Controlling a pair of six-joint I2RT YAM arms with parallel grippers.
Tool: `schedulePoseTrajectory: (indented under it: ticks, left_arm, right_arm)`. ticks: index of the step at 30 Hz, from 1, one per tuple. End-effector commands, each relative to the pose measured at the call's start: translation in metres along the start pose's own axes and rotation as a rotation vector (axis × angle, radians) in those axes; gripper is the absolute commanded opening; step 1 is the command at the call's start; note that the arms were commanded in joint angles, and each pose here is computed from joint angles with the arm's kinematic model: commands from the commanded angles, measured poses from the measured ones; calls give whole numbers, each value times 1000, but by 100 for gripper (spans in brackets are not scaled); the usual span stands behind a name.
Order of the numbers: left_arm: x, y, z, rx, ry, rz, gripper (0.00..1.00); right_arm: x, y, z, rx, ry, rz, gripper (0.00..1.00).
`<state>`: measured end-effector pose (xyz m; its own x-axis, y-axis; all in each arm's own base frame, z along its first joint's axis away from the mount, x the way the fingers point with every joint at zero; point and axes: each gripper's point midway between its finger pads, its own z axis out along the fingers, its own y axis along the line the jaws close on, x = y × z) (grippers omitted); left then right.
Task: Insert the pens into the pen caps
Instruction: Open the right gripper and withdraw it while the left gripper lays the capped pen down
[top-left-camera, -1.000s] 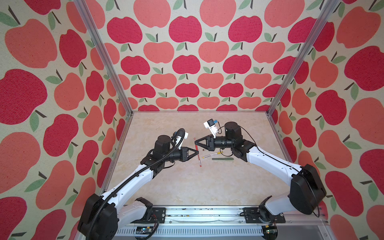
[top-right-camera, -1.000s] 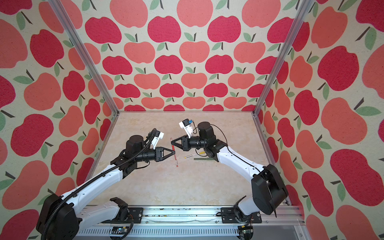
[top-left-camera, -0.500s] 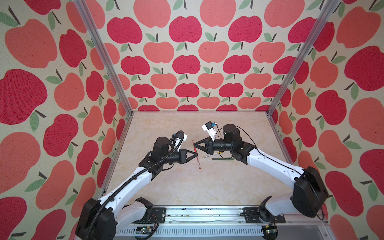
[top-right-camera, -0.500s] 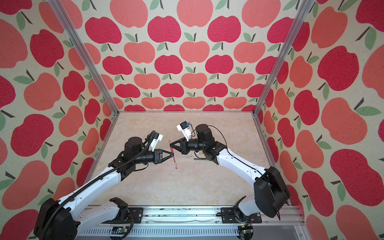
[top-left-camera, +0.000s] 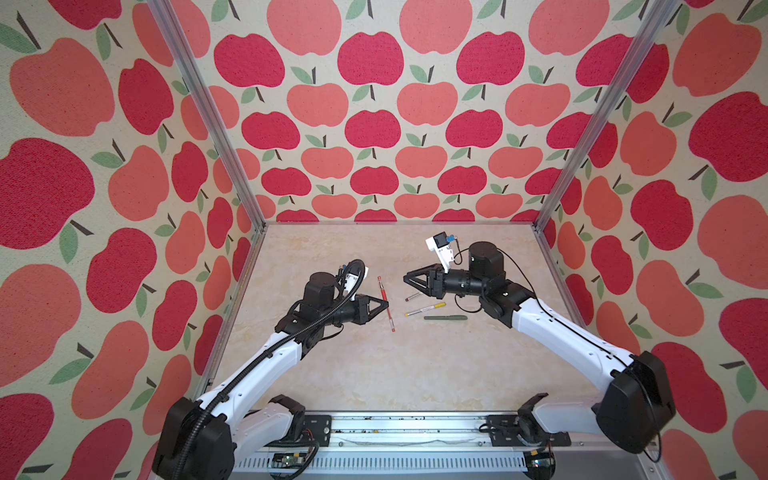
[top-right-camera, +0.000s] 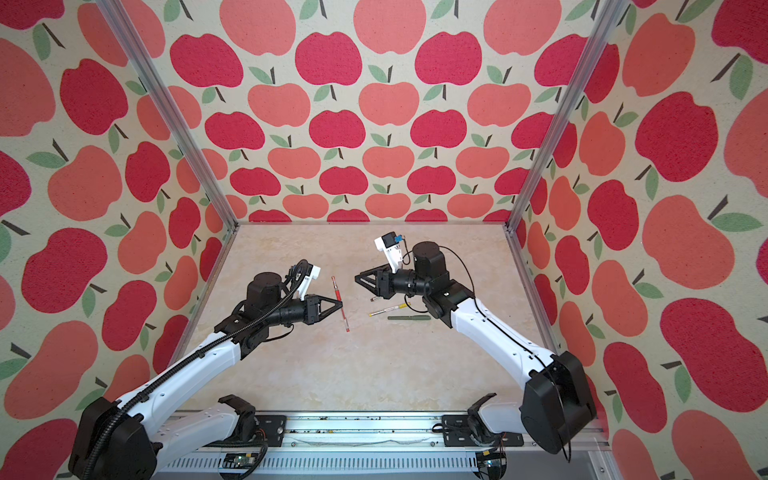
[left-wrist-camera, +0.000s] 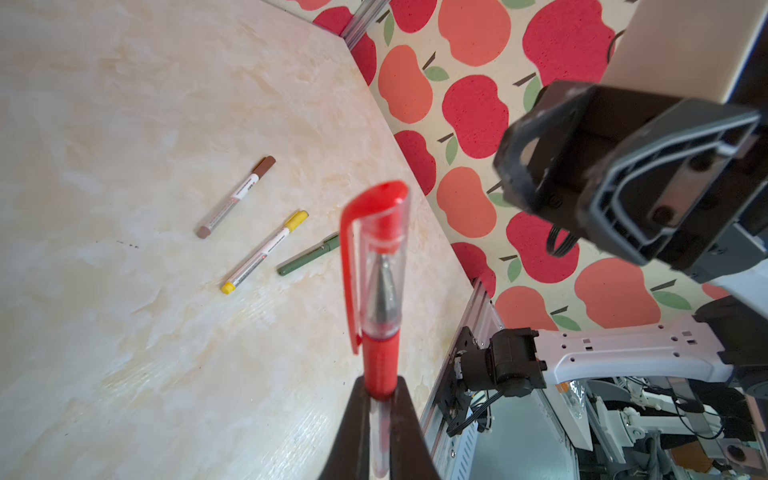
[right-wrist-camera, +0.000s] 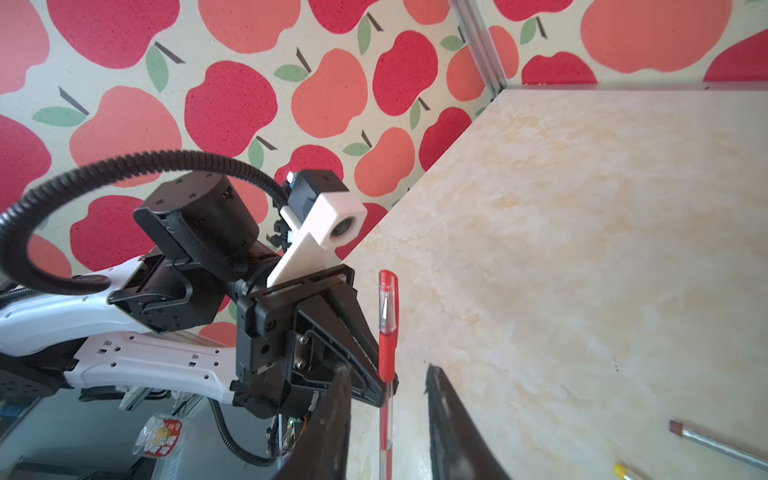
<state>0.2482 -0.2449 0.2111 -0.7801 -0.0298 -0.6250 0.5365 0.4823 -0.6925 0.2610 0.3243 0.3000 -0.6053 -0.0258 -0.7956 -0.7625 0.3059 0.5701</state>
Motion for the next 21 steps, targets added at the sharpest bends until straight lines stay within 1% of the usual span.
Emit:
schedulePoseTrajectory:
  ticks: [1,4,7,9,13,16,21]
  left_arm:
    - [23,10,8,-59,136,45,0]
    - [44,11,21,-90,252,109,0]
    - [64,10,37,-111,368,187,0]
    - [78,10,47,-121,453,237,0]
    - [103,10,67,-150,627,365,0]
    - [123,14,81,-171,778,453,0]
    - [157,28,99,-188,1007,512,0]
  right_arm:
    - [-11,-26,-22,151,-67,23,35]
    - [-13,-61,-45,349,-99,51,35]
    - [-8,-99,-75,564,-115,117,36]
    - [-5,-119,-94,655,-128,170,36]
    - [0,-141,-122,754,-146,241,36]
    - [2,-150,-138,797,-178,270,36]
    - [3,-153,-149,805,-216,286,36]
